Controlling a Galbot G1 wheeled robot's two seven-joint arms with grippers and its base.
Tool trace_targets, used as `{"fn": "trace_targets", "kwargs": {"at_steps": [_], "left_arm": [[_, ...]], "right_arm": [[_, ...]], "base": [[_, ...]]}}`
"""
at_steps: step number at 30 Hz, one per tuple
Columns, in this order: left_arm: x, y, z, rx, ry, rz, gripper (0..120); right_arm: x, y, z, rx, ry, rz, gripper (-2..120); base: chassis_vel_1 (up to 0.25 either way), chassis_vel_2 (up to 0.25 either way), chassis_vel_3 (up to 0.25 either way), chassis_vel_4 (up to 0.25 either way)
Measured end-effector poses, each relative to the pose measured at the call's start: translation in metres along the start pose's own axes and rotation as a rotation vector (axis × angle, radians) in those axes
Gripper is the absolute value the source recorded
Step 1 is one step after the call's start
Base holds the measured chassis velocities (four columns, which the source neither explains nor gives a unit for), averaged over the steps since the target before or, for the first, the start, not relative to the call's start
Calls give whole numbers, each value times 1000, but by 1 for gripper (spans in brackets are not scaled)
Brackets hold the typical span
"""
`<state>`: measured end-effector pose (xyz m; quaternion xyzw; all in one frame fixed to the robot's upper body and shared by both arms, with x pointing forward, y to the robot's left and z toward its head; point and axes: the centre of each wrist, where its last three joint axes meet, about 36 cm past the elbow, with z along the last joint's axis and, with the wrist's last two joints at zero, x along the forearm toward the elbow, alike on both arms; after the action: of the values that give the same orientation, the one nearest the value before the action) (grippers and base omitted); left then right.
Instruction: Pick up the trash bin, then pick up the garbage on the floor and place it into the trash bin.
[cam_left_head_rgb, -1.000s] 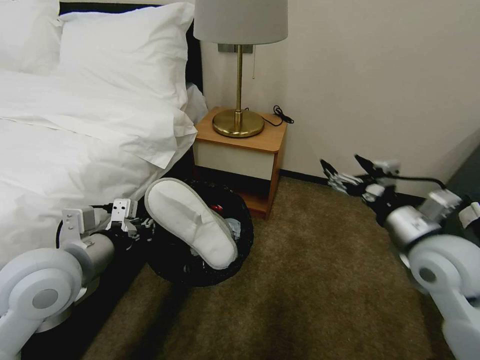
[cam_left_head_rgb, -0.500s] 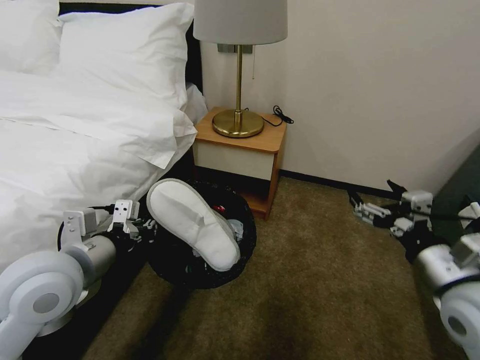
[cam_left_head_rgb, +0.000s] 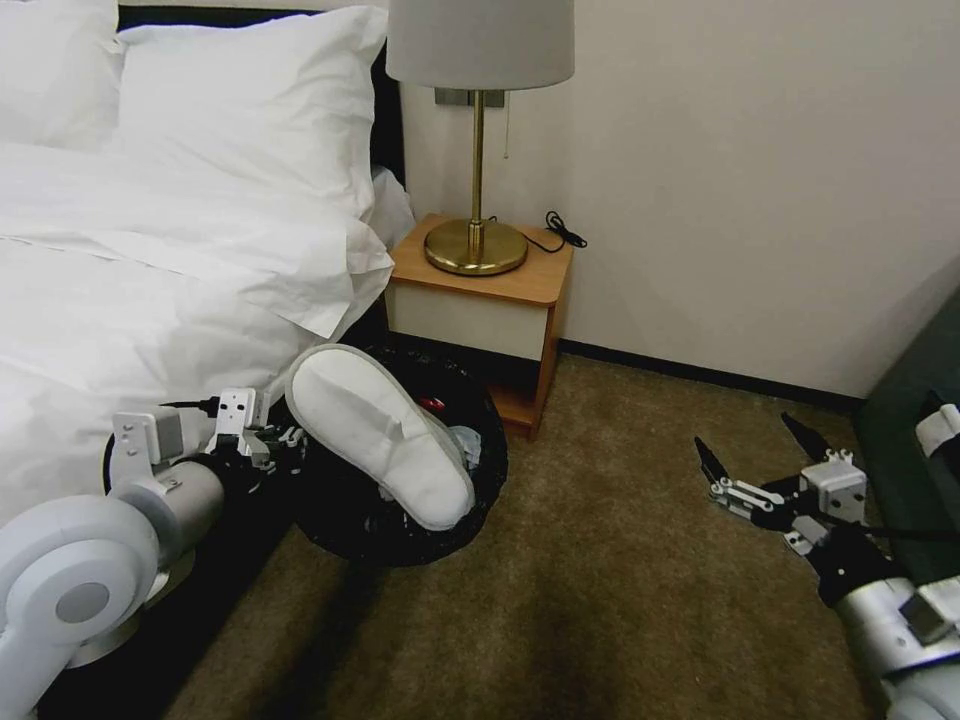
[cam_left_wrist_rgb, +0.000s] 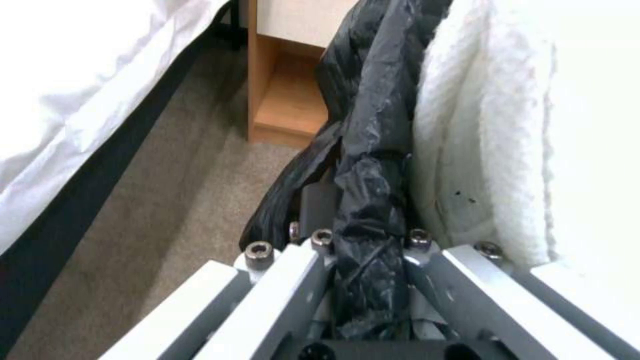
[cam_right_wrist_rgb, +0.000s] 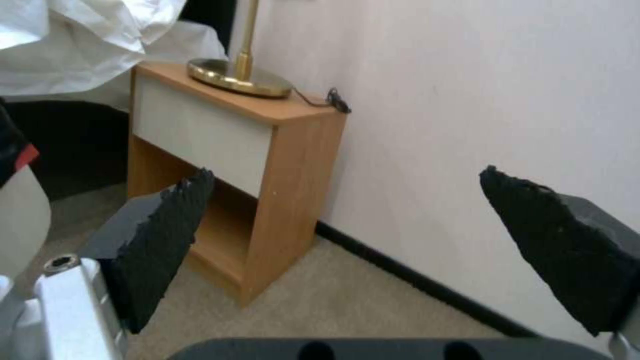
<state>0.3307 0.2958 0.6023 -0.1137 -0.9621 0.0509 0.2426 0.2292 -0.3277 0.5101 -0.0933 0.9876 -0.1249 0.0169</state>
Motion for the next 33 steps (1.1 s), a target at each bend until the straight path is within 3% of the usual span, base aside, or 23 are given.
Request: {"fn": "trace_targets", "kwargs": {"at_steps": [8,20,33], "left_arm": [[6,-7,5,-22,11,8,2],[15,-13,9,-50,4,13,2],[22,-21,17,-52,15,19,2]], "right_arm": [[14,10,8,95,-52,29,100],[13,36,13,65,-64,14,100],[11,39,10,57,-72,9,100]], "base": [[0,0,0,0],[0,0,0,0],[0,0,0,0]]}}
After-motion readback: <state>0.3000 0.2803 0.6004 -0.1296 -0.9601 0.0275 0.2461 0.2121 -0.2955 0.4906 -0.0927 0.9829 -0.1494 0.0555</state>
